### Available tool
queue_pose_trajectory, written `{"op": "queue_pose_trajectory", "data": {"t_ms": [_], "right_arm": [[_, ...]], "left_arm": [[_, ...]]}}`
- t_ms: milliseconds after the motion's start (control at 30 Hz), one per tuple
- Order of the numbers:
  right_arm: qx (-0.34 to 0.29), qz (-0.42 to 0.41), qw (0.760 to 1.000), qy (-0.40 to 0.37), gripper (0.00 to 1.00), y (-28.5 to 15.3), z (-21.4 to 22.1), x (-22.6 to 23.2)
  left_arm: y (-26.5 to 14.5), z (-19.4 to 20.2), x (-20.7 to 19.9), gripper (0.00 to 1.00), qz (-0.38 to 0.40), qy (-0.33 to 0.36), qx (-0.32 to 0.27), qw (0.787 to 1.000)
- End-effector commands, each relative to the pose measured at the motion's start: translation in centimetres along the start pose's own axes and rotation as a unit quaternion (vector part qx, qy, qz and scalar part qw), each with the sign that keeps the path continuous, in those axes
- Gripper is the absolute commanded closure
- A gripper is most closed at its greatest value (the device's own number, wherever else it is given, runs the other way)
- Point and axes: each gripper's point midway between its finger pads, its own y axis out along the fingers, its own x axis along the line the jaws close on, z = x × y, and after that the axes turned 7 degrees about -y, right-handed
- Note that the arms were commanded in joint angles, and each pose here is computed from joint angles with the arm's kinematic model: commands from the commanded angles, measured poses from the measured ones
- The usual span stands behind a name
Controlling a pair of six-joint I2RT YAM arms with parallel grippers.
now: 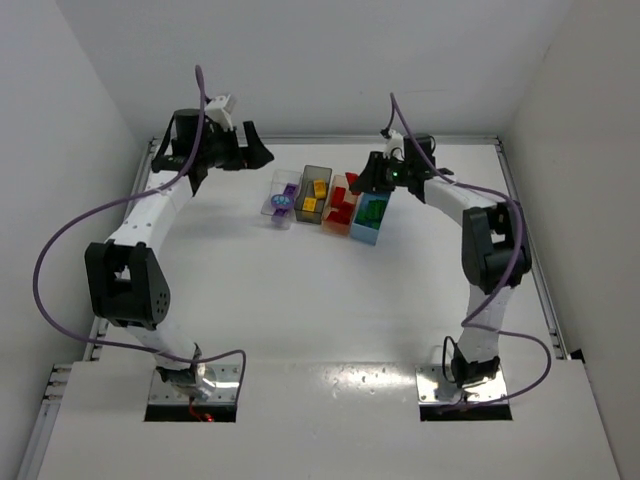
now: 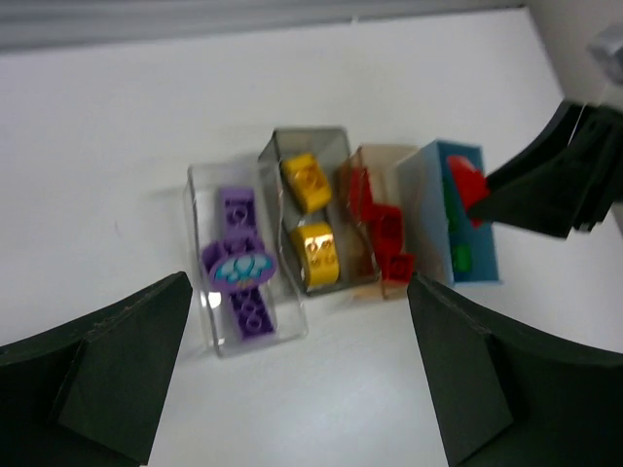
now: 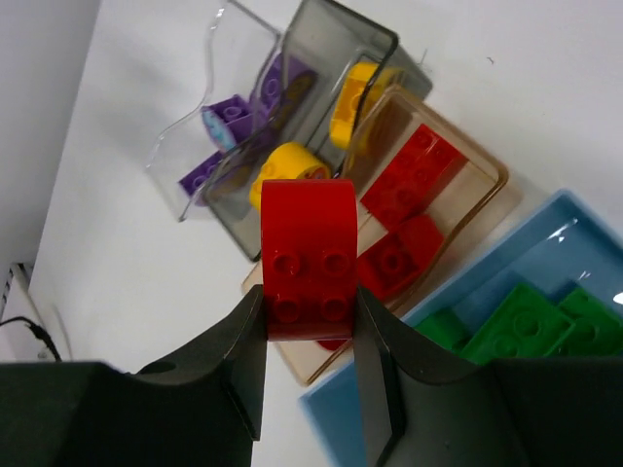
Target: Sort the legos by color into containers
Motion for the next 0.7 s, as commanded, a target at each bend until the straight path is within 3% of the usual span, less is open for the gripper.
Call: {"op": "queue_pose_trajectory", "data": {"t_ms": [0, 167, 400, 600, 667], "right_arm": [[-0.024, -0.006, 1.0, -0.003, 1.0, 1.9, -2.4, -0.1], [-0.008, -0.02, 1.0, -0.003, 0.99, 4.6, -1.5, 0.7], [0.003, 0.01, 1.0, 0.017, 0.62, 5.4, 0.1, -0.6], [0.001, 0.034, 0.999, 0.025, 0.5, 3.6, 0.4, -0.2], [-0.006, 0.032, 0.999, 0.021, 0.42, 3.2, 0.0, 0.2]], "left_arm": [[-2.5, -0.5, 0.7, 0.0, -0.029, 0.011, -0.005, 1.0], [-3.3, 0.7, 2.3, 0.0, -0.047, -0.005, 0.006, 0.999], [-3.0, 2.3, 5.0, 0.0, -0.096, -0.016, 0.033, 0.995], [-2.7, 2.9, 6.0, 0.0, -0.116, -0.03, 0.039, 0.992], [-2.7, 3.3, 6.3, 0.0, -0.124, -0.031, 0.041, 0.991]]}}
